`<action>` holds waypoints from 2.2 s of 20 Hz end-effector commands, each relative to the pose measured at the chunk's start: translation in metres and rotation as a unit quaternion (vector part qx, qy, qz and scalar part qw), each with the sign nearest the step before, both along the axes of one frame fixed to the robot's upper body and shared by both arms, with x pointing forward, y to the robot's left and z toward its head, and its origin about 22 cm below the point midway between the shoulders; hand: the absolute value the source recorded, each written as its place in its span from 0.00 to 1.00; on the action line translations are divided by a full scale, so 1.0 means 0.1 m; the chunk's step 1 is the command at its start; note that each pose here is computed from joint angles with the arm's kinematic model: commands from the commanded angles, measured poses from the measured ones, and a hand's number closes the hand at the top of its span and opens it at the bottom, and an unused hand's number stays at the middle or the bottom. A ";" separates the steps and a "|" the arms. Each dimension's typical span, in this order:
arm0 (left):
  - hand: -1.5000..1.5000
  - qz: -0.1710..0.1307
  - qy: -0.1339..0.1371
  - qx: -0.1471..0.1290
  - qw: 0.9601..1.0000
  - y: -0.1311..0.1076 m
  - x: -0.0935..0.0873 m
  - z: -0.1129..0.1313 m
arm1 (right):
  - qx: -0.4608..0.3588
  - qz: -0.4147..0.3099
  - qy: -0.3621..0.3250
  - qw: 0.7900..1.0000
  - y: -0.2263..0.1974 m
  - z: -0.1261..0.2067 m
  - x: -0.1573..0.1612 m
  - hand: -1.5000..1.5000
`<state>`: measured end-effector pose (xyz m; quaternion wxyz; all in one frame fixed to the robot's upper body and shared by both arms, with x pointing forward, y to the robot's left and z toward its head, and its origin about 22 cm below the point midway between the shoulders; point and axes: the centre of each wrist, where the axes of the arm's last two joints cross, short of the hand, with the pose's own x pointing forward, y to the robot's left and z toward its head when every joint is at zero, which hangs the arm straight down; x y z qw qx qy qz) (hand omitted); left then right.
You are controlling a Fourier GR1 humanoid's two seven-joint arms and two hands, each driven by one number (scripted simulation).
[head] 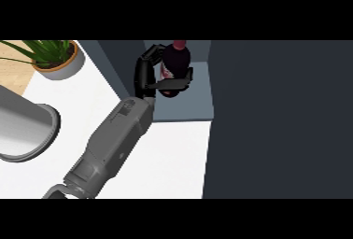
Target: Pick up the wine, place it into the cabinet and close the cabinet
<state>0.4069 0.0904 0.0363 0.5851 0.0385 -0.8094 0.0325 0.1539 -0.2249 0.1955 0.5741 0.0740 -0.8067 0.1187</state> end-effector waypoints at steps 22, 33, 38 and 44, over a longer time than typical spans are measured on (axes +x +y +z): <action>1.00 0.050 0.018 -0.079 0.996 0.12 0.23 -0.03 | 0.028 0.037 -0.013 0.999 0.06 0.11 -0.09 0.00; 1.00 0.065 0.035 -0.039 0.997 0.16 0.20 -0.15 | 0.030 0.038 -0.027 0.998 0.06 0.08 -0.07 0.00; 0.00 0.070 0.039 -0.009 0.997 0.27 0.23 -0.13 | 0.022 0.043 -0.024 0.999 0.05 0.13 -0.12 0.00; 0.00 0.090 0.042 0.018 0.995 0.30 0.14 -0.31 | 0.027 0.041 -0.019 0.999 0.07 0.06 -0.03 0.00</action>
